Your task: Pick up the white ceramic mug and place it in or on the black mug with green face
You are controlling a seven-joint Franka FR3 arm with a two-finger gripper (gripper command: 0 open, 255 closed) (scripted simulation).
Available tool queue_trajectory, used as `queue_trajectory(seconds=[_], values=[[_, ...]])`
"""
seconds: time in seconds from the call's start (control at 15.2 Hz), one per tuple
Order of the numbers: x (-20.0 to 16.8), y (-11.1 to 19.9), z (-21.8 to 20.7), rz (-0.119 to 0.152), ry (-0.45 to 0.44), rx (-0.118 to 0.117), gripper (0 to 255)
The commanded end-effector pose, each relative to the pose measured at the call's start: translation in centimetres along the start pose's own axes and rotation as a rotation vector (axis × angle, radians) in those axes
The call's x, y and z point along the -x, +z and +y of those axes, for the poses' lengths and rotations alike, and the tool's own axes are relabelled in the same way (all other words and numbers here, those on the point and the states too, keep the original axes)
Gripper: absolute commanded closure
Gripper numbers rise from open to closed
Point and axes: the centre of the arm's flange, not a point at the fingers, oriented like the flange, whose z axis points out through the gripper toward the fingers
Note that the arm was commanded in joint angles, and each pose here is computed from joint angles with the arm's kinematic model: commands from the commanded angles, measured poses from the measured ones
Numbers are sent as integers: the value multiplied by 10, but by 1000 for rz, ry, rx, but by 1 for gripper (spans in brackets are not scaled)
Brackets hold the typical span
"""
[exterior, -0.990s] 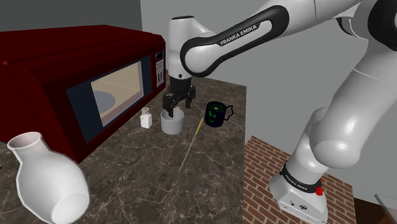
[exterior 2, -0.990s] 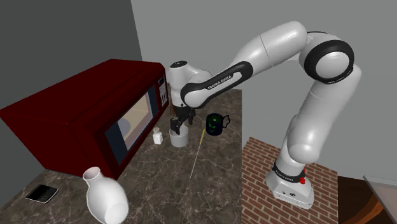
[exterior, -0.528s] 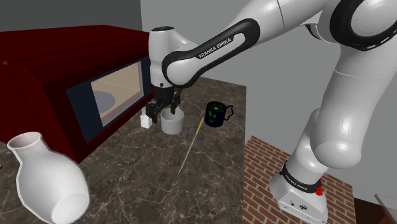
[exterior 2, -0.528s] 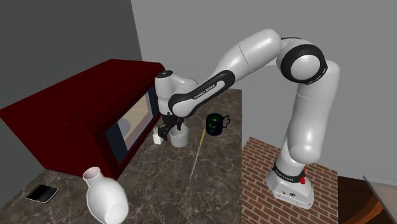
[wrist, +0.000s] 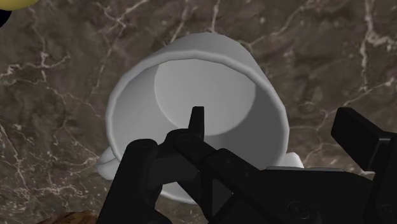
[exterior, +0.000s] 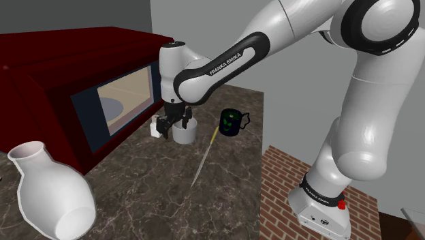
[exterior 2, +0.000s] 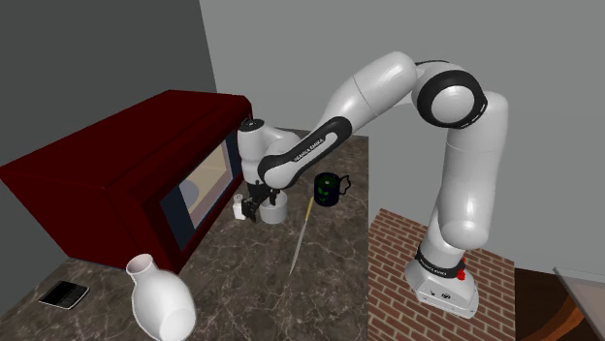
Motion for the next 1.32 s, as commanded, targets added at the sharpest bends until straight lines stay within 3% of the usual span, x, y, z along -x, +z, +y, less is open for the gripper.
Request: queue_trajectory(seconds=[0.0,0.26,0.33,0.92,1.25], values=[[0,1,0,0,0,0,0],[0,1,0,0,0,0,0],[0,1,0,0,0,0,255],[0,1,0,0,0,0,255],[-1,-26,1,0,0,0,255]])
